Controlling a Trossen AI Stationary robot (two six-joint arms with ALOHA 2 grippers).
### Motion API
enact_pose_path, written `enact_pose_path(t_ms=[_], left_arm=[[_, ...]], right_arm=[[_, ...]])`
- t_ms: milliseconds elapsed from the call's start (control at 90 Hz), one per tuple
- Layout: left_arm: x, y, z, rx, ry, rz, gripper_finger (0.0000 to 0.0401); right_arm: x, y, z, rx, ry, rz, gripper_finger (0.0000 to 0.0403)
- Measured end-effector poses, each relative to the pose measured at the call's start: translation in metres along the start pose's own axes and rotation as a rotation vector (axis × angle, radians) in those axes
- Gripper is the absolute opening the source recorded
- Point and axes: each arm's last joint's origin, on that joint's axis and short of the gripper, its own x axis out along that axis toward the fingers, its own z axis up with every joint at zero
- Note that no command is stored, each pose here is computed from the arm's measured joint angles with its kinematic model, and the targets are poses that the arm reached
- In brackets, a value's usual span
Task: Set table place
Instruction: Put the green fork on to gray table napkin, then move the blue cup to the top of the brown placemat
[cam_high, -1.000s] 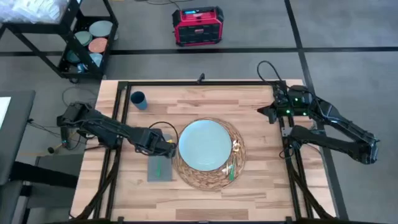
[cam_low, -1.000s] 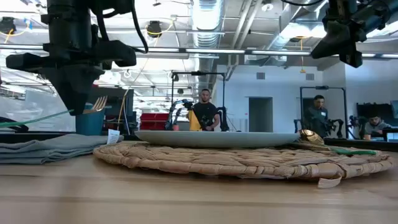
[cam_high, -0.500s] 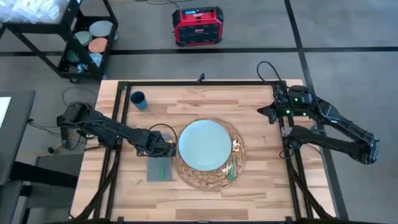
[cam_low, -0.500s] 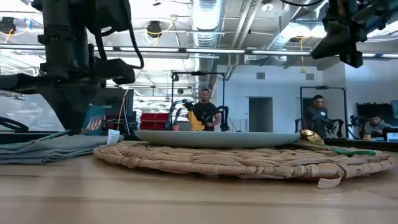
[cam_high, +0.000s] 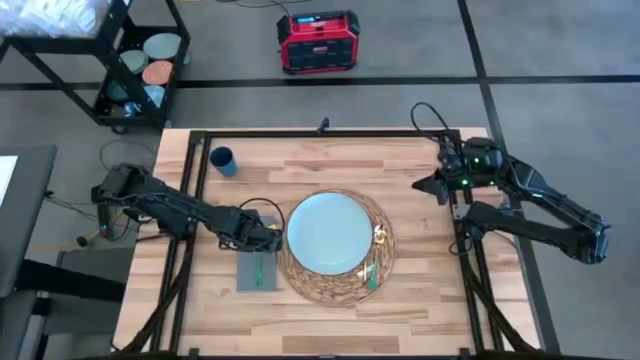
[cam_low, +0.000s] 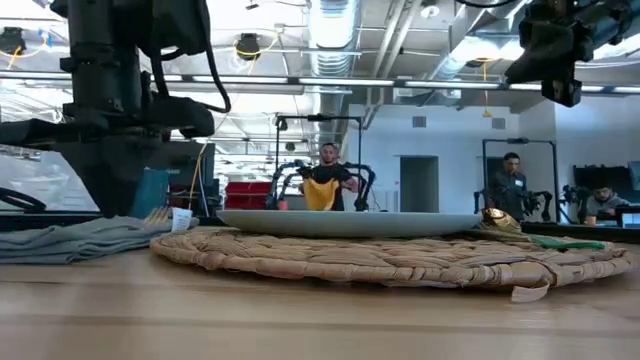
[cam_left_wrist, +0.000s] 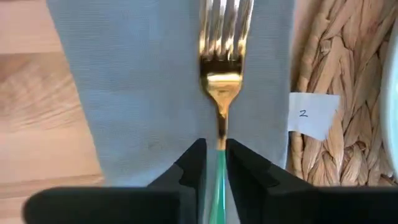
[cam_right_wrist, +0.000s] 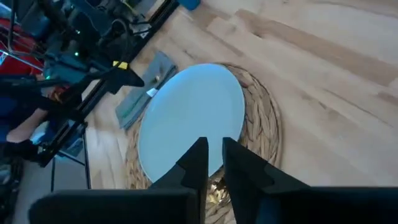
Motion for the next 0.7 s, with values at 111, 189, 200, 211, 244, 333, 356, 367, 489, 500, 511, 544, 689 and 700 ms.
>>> enact_pose_path(t_ms=[111, 189, 200, 211, 244, 333, 356, 367, 489, 500, 511, 544, 689, 700], left_arm=[[0.000, -0.001, 0.002, 0.005, -0.002, -0.002, 0.0075], [0.000, -0.003, 0.002, 0.010, 0.002, -0.030, 0.0088], [0.000, -0.004, 0.001, 0.012, 0.004, -0.037, 0.0089], [0.000, -0.005, 0.001, 0.015, 0.005, -0.045, 0.0091], [0.000, -0.008, 0.001, 0.022, 0.010, -0.075, 0.0095], [-0.002, -0.018, 0.000, 0.048, 0.022, -0.167, 0.0100], [-0.004, -0.020, 0.001, 0.060, 0.022, -0.182, 0.0100], [-0.005, -0.021, 0.002, 0.067, 0.020, -0.187, 0.0100], [-0.027, -0.035, 0.026, 0.136, -0.024, -0.198, 0.0081], [-0.030, -0.036, 0.029, 0.144, -0.033, -0.198, 0.0078], [-0.034, -0.037, 0.032, 0.152, -0.043, -0.200, 0.0075], [-0.045, -0.041, 0.042, 0.182, -0.076, -0.212, 0.0066], [-0.096, -0.041, 0.092, 0.364, -0.309, -0.134, 0.0026], [-0.100, -0.041, 0.096, 0.381, -0.330, -0.122, 0.0024]], right_arm=[[0.000, 0.000, 0.000, -0.003, 0.000, 0.000, 0.0048], [0.000, 0.000, 0.000, -0.002, 0.002, -0.001, 0.0050], [0.000, 0.000, 0.000, -0.002, 0.003, -0.001, 0.0050], [0.000, 0.000, 0.000, -0.001, 0.004, -0.002, 0.0050], [0.000, -0.001, -0.001, 0.002, 0.009, -0.008, 0.0049], [0.001, -0.003, -0.003, 0.030, 0.015, -0.067, 0.0041], [0.001, -0.004, -0.003, 0.041, 0.012, -0.091, 0.0036], [0.001, -0.005, -0.003, 0.045, 0.009, -0.104, 0.0033], [0.005, -0.007, -0.001, 0.032, 0.005, -0.156, 0.0005], [0.005, -0.007, -0.001, 0.028, 0.004, -0.155, 0.0004], [0.005, -0.007, -0.001, 0.024, 0.001, -0.154, 0.0005], [0.005, -0.007, 0.000, 0.017, -0.007, -0.150, 0.0007], [0.006, -0.006, 0.003, 0.000, -0.024, -0.140, 0.0025], [0.006, -0.006, 0.003, -0.003, -0.022, -0.140, 0.0026]])
